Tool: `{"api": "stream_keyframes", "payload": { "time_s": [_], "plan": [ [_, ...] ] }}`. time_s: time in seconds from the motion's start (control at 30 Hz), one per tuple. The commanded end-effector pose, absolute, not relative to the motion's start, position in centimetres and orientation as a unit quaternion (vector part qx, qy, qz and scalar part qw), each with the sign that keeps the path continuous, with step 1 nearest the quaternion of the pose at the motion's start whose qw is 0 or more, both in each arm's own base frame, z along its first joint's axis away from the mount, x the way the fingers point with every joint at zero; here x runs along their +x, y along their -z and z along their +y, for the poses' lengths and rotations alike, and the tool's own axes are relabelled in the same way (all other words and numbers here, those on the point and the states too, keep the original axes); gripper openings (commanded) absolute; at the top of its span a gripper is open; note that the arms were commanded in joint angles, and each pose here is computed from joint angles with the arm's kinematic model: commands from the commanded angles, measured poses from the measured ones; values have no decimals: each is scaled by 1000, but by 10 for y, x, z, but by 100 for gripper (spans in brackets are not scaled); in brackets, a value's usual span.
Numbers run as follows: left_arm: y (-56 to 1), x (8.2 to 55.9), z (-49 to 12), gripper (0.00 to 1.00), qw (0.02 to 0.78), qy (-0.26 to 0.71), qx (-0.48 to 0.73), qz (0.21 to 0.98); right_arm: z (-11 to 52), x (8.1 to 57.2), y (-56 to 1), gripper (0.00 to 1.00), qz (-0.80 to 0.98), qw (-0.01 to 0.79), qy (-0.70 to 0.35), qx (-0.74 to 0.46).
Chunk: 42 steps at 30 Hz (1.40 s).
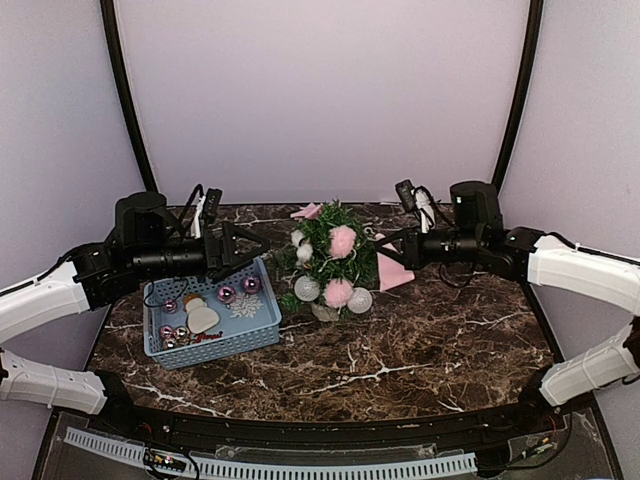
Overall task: Decorate the small christmas tree
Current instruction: Hang the ornament hat on the branch.
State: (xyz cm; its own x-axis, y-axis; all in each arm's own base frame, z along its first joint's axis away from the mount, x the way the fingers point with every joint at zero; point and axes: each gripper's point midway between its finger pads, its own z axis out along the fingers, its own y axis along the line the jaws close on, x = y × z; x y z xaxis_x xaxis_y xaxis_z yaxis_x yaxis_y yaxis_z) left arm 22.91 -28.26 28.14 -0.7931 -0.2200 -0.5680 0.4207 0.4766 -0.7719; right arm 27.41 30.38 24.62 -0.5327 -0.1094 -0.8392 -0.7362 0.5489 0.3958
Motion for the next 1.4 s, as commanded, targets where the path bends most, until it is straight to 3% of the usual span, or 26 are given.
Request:
{"api": "stream_keyframes", "payload": {
  "time_s": [0.0,1.37],
  "plan": [
    [-284,227,-279,91,319,516,59,793,310,285,-247,0,780,419,-379,-269],
    [-281,223,-273,91,324,515,54,792,306,280,-211,0,802,394,-361,-267]
  ]
}}
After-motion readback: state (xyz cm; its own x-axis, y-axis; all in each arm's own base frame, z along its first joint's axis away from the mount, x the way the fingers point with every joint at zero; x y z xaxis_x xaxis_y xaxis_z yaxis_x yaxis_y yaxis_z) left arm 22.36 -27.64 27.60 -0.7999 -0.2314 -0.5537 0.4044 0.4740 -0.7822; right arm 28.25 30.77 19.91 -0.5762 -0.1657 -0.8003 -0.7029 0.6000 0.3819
